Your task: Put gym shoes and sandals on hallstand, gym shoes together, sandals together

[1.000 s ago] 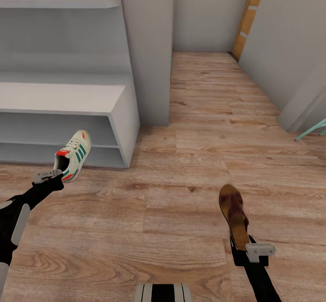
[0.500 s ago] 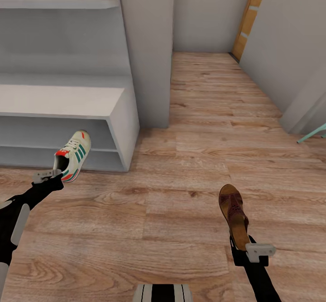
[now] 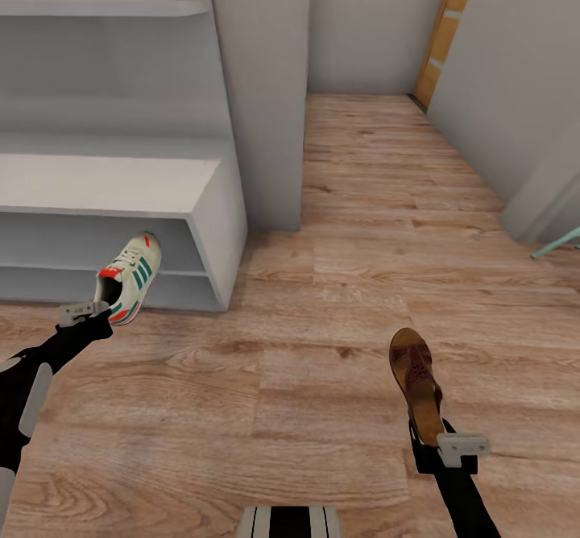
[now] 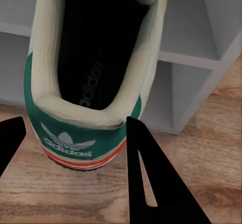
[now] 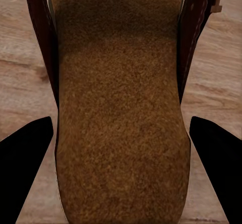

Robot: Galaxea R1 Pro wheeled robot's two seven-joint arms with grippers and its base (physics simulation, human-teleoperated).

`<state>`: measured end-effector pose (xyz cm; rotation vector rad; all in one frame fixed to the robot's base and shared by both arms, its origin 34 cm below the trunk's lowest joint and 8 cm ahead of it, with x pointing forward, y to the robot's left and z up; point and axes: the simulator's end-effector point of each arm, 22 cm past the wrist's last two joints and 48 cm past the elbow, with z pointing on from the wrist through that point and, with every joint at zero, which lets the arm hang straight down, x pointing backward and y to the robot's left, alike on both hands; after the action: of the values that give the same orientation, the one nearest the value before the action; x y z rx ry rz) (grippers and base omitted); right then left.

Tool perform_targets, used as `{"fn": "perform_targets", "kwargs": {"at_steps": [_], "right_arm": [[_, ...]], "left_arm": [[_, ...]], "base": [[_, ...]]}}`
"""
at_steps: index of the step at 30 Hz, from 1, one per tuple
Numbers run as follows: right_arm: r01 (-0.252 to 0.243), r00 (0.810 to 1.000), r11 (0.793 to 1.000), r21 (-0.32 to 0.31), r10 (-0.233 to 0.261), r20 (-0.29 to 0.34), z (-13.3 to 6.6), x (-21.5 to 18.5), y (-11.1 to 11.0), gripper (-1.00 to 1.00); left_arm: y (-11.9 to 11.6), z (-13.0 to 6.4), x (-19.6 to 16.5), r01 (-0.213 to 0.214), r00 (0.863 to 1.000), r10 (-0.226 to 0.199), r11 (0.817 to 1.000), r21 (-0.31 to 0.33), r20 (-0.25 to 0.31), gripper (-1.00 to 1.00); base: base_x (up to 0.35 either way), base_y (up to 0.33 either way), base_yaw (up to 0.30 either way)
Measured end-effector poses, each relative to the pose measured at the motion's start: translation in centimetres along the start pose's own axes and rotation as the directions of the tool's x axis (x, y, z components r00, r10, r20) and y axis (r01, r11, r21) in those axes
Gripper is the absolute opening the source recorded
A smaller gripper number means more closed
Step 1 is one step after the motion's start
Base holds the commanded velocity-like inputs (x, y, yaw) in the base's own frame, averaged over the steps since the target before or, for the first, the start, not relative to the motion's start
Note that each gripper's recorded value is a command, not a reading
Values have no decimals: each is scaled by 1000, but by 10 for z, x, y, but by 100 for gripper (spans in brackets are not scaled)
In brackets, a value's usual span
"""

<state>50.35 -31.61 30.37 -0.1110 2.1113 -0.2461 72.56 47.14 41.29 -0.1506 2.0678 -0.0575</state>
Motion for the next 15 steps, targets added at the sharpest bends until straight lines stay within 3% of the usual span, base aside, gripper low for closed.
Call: {"fn": "perform_targets", "kwargs": {"at_steps": [15], "right_arm": [[0,1000,1000,0,0,1,0,0,0,-100]], "left_arm": [[1,0,0,1,1000,-1,1000,-1,2,-100]], "base": [[42,0,0]]}}
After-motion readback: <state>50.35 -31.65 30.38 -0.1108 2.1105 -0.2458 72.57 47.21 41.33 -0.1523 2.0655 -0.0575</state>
